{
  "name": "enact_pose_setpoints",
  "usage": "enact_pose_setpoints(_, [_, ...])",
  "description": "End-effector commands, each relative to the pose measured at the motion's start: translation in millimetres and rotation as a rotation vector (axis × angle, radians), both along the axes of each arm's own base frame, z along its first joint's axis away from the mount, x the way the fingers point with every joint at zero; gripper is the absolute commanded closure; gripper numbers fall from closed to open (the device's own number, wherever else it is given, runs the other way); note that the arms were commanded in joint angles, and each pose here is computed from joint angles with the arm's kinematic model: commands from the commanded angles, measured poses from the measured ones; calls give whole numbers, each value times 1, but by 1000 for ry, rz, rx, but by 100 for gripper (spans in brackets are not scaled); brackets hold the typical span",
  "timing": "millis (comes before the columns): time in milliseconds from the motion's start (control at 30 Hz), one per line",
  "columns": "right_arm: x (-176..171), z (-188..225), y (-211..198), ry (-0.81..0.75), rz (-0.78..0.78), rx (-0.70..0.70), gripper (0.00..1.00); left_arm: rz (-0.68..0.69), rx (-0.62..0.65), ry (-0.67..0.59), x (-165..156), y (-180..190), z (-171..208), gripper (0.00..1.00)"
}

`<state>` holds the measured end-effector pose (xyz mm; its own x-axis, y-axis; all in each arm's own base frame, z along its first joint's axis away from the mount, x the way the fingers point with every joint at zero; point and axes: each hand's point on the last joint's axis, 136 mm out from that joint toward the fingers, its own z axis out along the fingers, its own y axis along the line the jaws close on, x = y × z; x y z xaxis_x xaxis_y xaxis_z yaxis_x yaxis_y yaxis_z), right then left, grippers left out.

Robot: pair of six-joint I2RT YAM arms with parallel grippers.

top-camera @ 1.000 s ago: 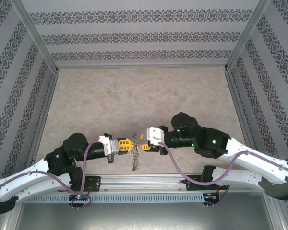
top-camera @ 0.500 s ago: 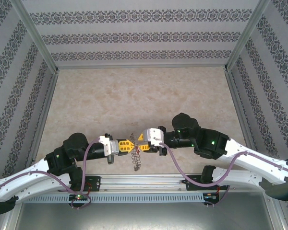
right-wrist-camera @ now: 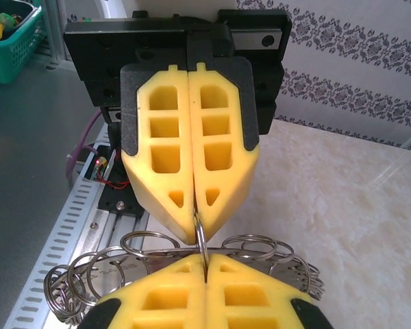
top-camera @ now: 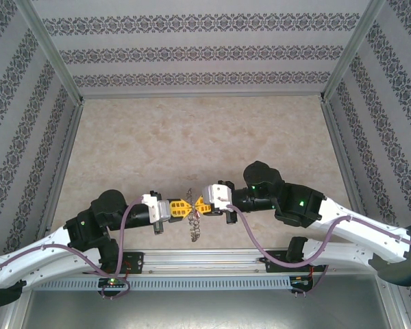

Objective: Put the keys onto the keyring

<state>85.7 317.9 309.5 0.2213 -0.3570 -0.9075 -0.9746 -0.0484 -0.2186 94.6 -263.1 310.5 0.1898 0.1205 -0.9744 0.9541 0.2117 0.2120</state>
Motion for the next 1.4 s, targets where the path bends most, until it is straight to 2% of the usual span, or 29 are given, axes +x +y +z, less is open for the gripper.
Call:
enact_pose_setpoints(0, [5,7,-3,-37,-34,-9,100,34,10,-36,5,1,16,100])
enact_pose_setpoints(67, [11,3,-5,-64,-70,-53,100,70,100,-20,13,0,3,92])
enact_pose_setpoints(200, [20,-9,-5,-109,-112,-162,100,137,274,10,30,-3,-24,90])
enact_pose_setpoints(333, [19,-19,1,-134,-110,-237,100,149,314,21,36,-7,-34,86])
enact_pose_setpoints(400, [21,-22,1,-140,-117,-252,100,148,303,18,36,-9,-32,83])
enact_pose_setpoints(467, [21,-23,1,-145,-118,-261,100,148,301,16,36,-9,-32,85])
enact_pose_setpoints(533, [21,-22,1,-147,-116,-258,100,141,294,15,35,-10,-31,100])
enact_pose_setpoints(633, [19,-21,0,-146,-109,-248,100,130,267,11,32,-9,-26,100])
enact_pose_setpoints(767, [10,-16,-2,-133,-82,-179,99,94,158,-10,21,-5,-7,100])
enact_pose_setpoints(900, [-1,-10,-3,-103,-45,-111,84,38,39,-33,6,-1,13,100])
enact_pose_setpoints(1000, [-7,-10,0,-77,-17,-89,81,-12,-29,-46,-4,1,25,100])
enact_pose_setpoints(1367, [-14,7,4,-67,18,-15,78,-65,-90,-46,-13,-2,27,100])
